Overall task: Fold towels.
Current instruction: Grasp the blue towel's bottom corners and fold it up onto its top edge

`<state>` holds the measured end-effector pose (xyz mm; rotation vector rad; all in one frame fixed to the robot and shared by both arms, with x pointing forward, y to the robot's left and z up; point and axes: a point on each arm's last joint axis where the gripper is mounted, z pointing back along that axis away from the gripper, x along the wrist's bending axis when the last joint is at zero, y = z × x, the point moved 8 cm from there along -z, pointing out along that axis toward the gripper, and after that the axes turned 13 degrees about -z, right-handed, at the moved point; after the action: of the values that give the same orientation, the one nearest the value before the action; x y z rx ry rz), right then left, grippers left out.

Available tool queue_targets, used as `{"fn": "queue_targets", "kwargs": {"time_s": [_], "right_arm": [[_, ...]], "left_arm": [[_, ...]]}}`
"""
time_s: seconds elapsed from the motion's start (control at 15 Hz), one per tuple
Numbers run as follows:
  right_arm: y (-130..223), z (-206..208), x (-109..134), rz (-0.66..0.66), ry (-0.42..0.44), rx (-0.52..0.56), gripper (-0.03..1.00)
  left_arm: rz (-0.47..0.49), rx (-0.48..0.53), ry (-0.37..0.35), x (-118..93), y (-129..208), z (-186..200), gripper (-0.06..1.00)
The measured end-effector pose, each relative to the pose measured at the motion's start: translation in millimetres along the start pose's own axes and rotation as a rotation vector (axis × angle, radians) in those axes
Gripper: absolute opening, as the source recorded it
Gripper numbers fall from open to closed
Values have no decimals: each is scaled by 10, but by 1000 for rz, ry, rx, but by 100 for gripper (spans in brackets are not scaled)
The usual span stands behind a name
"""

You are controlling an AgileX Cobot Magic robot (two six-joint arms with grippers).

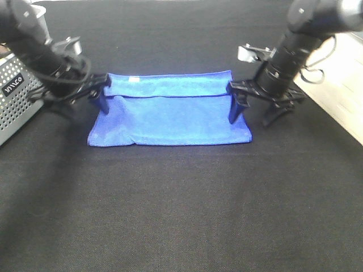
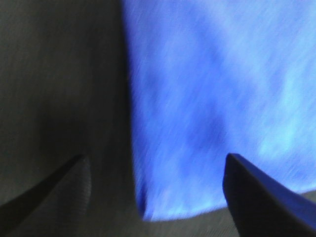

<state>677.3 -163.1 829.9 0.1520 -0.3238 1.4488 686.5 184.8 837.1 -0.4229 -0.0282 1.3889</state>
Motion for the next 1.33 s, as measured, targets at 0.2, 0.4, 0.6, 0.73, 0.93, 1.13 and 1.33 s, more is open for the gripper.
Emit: {"fn": "queue_targets", "kwargs": {"time_s": [0.2, 0.4, 0.6, 0.73, 0.93, 1.13, 1.33], "right_arm": [[86, 124, 4, 0, -10, -30, 78], [82, 98, 14, 38, -19, -33, 77], [110, -140, 25, 18, -62, -1, 77], [117, -236, 92, 2, -117, 8, 73], [95, -322, 149, -42, -164, 14, 58], [64, -379, 145, -64, -171, 0, 20], [79, -409, 97, -101, -145, 11, 0]], "left_arm": [[68, 9, -23, 53, 244, -19, 71], [94, -21, -23, 73, 213, -89, 71], [149, 5, -1, 77, 280, -278, 71], [157, -12, 17, 46, 244, -320, 71], [134, -19, 41, -62, 167, -379, 62], [136, 5, 59, -124, 176, -433, 21], [64, 71, 34, -92, 283, -394, 1]]}}
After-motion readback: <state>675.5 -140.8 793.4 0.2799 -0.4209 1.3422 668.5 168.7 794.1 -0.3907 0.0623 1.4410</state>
